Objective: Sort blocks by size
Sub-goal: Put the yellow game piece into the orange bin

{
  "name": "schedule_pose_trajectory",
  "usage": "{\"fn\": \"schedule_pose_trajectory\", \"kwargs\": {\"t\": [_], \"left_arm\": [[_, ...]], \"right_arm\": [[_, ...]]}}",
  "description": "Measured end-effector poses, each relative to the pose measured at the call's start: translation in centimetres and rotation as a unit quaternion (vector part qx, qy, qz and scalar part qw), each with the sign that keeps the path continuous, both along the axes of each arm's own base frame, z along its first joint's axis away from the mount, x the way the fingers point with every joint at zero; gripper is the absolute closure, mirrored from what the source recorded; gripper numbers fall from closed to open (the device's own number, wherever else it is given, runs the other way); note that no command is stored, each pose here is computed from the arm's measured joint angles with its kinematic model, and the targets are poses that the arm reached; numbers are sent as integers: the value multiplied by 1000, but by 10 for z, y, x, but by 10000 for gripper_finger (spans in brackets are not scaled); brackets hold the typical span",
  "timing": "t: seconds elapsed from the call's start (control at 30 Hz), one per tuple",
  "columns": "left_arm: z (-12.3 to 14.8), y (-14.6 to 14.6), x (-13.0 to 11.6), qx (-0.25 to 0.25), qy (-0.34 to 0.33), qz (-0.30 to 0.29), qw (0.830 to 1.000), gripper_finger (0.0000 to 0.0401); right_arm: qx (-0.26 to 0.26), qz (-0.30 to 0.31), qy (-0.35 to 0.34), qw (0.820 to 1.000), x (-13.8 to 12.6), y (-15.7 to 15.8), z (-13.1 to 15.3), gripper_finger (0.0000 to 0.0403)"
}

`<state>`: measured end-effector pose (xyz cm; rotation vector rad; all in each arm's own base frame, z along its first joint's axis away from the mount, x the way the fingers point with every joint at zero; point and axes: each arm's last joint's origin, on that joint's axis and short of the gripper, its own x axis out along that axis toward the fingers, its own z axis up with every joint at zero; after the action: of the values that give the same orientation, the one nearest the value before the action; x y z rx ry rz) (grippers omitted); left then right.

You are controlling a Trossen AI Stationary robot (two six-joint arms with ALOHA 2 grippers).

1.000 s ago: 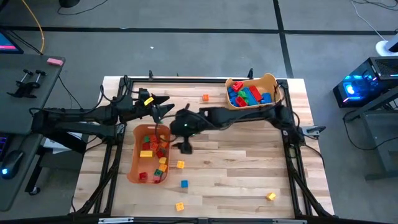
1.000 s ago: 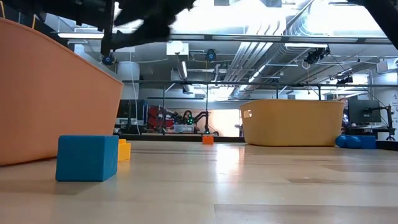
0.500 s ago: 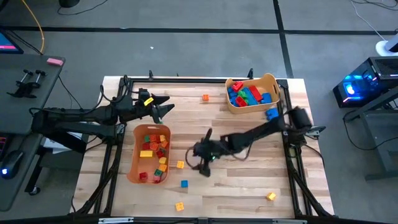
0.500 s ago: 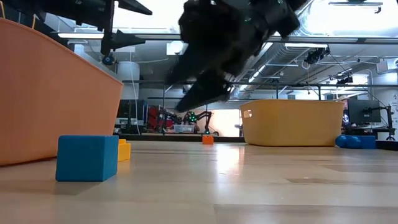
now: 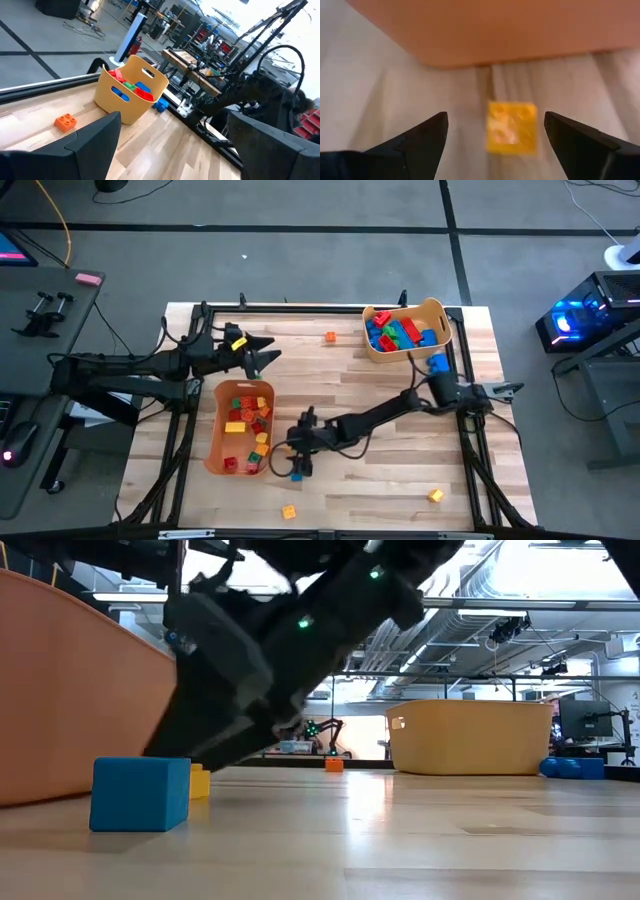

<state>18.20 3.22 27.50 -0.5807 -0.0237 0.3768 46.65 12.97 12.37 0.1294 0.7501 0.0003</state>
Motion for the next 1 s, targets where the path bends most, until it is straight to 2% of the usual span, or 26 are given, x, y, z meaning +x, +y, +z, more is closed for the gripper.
{"fn": "schedule_pose_trajectory", "kwargs": {"t": [0.17,0.3,0.4,0.57,0.67,0.83,1.0], "left_arm": [[-1,0,0,-1,3,-2,1000,50],[-1,0,0,-1,7,-2,1000,50],[-1,0,0,-1,7,-2,1000,50],[-1,0,0,-1,6,-2,1000,50],[-1,0,0,-1,6,-1,1000,50],[-1,0,0,-1,6,0,1000,50],[-1,0,0,-1,6,0,1000,50]], "right_arm": [[-1,6,12,1000,9,5,-10,77],[-15,-12,29,999,9,5,-17,104],[-17,-22,37,999,8,2,-19,153],[-34,-14,63,997,4,-14,-4,269],[-59,-10,78,995,-1,-33,18,265],[-110,-6,63,992,-14,-73,81,265],[-113,-50,-35,992,-21,-106,139,265]]}}
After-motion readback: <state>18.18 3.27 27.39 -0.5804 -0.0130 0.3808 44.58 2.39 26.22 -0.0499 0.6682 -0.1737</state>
